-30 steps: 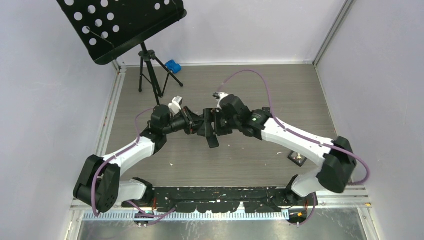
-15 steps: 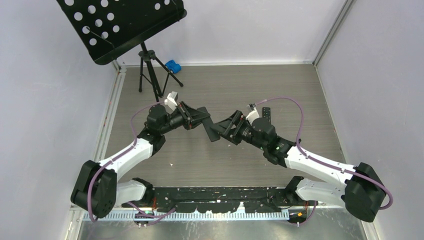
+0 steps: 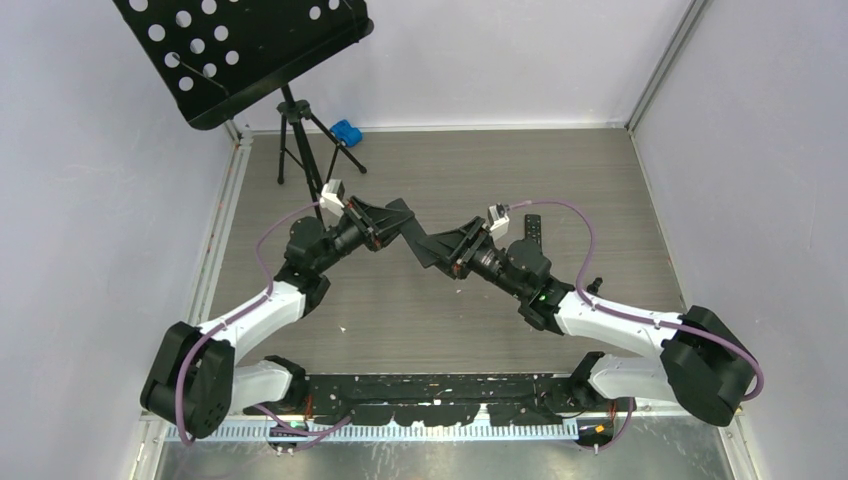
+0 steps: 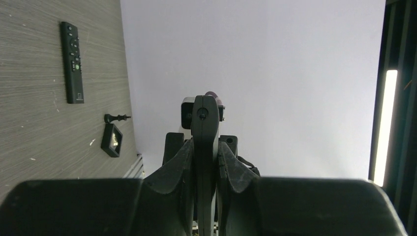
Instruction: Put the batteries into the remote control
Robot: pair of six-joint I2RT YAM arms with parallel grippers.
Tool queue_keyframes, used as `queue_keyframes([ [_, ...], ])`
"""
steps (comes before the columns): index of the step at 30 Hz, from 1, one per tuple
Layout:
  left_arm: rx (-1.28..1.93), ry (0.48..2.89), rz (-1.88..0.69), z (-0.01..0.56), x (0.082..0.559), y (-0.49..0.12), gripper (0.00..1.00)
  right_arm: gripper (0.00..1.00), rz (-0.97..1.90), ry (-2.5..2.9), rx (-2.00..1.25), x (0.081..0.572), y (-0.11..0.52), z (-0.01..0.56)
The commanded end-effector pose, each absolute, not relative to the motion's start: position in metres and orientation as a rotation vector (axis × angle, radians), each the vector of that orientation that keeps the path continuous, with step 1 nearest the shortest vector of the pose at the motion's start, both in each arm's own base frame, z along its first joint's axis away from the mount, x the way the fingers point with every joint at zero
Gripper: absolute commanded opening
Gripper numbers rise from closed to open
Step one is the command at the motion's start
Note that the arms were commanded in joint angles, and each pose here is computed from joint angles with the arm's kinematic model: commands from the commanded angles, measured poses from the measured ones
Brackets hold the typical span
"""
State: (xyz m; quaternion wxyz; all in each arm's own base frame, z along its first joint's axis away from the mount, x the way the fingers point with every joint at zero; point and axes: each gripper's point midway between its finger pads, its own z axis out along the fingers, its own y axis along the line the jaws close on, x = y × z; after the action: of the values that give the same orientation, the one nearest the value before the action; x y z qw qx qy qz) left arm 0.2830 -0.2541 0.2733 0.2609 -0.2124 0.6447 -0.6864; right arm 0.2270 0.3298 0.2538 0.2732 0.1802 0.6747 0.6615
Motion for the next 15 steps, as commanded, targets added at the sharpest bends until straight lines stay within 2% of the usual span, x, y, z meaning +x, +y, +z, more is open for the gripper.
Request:
queue_keyframes([
  [1,-0.513,1.619,-1.921,0.305,0.28,-0.252,0.0,0.46,1.848,1.73,0.463,0.224,0.33,0.277],
  [8,-0.413,1.674,-1.989,0.313,0.262,-0.265,0.0,0.38,1.805,1.751,0.424,0.233,0.34,0.273],
  [15,-0.364,1.809,-2.018,0.288,0.239,-0.281,0.0,0.31,1.746,1.752,0.374,0.255,0.35,0.276],
])
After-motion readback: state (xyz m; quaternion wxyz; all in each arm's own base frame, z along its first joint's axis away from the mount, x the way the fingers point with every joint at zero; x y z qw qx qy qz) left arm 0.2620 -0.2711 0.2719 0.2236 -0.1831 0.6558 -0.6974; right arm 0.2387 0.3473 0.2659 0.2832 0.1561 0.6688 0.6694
